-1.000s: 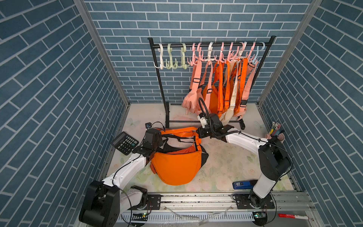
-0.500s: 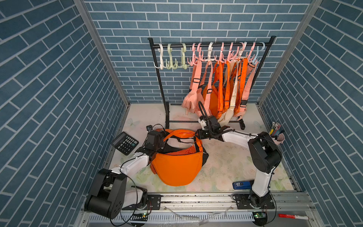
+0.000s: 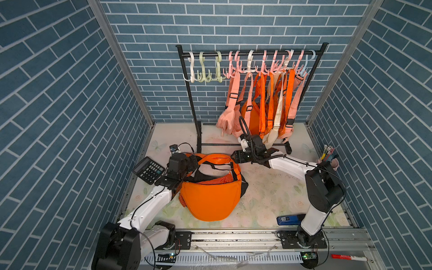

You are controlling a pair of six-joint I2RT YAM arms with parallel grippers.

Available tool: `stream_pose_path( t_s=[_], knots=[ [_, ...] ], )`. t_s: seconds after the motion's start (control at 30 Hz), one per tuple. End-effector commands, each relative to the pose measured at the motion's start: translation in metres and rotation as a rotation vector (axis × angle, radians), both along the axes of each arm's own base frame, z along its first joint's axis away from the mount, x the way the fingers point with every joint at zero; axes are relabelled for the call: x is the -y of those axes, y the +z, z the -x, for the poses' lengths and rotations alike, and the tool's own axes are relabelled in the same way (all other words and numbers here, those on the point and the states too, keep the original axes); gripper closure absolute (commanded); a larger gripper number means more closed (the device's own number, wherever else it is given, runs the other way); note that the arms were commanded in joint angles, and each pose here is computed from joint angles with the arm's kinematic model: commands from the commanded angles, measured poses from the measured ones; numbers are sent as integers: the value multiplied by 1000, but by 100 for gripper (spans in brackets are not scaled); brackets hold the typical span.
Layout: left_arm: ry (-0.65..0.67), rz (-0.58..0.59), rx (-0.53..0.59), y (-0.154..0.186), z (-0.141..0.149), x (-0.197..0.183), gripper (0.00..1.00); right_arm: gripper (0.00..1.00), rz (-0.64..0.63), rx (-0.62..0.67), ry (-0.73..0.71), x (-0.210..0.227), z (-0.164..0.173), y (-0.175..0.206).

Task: Take the bag off the hook
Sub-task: Place the bag inside the bag.

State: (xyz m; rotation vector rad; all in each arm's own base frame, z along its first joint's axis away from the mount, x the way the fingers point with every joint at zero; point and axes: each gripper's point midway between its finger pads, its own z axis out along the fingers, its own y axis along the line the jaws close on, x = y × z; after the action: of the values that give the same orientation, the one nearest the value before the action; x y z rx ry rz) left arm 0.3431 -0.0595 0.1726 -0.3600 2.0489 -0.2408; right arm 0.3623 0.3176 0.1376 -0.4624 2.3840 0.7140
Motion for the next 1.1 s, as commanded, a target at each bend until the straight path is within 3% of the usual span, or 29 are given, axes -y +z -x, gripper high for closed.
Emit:
stream_pose_path(
  t_s=[0.0,0.23,0.6,0.73,0.9,1.07],
  knots=[
    [-22,35,17,25,10,3,1,27,21,62,-4,15,8,35],
    [-86,21,108,93,32,4,1,35,45,115,-16,34,21,76],
    [-229,-120,167,160,55,9,1,34,23,191,-27,43,26,132],
    [-268,-173,149,164,55,11,1,33,11,216,-18,39,22,152],
    [-299,-123,176,148,54,20,1,32,-15,250,-23,30,5,174],
    [-304,-148,137,137,58,18,1,28,-99,253,-60,15,-24,195]
  ],
)
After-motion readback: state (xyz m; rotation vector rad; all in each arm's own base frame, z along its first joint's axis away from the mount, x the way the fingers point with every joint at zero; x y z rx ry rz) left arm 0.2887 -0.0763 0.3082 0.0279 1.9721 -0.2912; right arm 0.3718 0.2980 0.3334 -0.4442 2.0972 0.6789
